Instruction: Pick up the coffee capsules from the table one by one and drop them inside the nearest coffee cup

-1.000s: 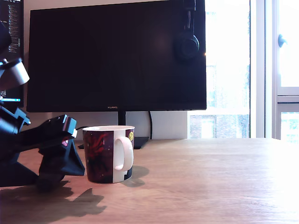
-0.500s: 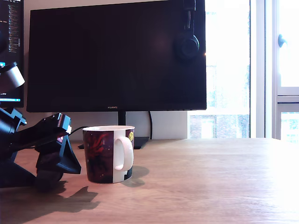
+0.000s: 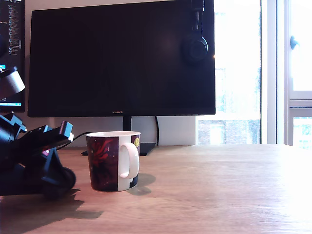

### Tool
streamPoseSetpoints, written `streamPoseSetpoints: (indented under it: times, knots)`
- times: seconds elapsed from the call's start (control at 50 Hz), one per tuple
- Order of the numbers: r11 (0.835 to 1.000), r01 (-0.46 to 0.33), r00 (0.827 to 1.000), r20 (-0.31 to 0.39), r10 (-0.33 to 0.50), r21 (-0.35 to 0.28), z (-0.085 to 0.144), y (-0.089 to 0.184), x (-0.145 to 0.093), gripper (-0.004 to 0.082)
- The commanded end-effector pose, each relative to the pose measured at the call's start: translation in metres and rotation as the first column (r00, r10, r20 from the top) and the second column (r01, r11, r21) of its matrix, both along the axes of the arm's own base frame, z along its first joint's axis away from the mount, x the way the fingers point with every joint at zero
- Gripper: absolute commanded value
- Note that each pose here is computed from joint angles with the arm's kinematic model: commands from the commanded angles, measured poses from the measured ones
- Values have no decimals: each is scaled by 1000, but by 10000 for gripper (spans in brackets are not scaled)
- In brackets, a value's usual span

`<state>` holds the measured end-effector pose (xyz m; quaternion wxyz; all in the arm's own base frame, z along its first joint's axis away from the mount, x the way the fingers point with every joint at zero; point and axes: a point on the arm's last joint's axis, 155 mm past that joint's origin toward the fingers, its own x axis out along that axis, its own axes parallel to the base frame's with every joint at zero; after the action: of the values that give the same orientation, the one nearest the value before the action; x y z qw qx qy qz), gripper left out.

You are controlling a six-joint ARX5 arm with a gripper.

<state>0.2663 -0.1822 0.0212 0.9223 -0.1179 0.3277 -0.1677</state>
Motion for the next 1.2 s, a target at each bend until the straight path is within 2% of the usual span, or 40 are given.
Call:
streamPoseSetpoints:
  times: [0.0, 0.24, 0.44, 0.52, 0.54, 0.58, 0.66, 0.74, 0.92, 1.18]
  knots:
    - [1000, 6, 1000, -7, -6, -4, -3, 0, -2, 107]
    - [995, 98, 995, 26, -98, -17, 7, -14, -6, 108]
    - [981, 192, 980, 52, -191, -17, 17, -25, -14, 108]
    - [966, 255, 963, 76, -257, 28, 21, -27, -20, 108]
    - [966, 256, 964, 71, -258, 30, 21, -26, -21, 108]
    - [957, 280, 956, 73, -285, 71, 19, -24, -24, 108]
    - [951, 293, 954, 40, -298, 104, 13, -19, -30, 108]
    - [942, 309, 948, 43, -317, 128, 14, -17, -33, 108]
    - [924, 350, 919, 133, -370, 157, 36, -21, -32, 108]
    - [917, 380, 890, 221, -398, 123, 65, -27, -37, 108]
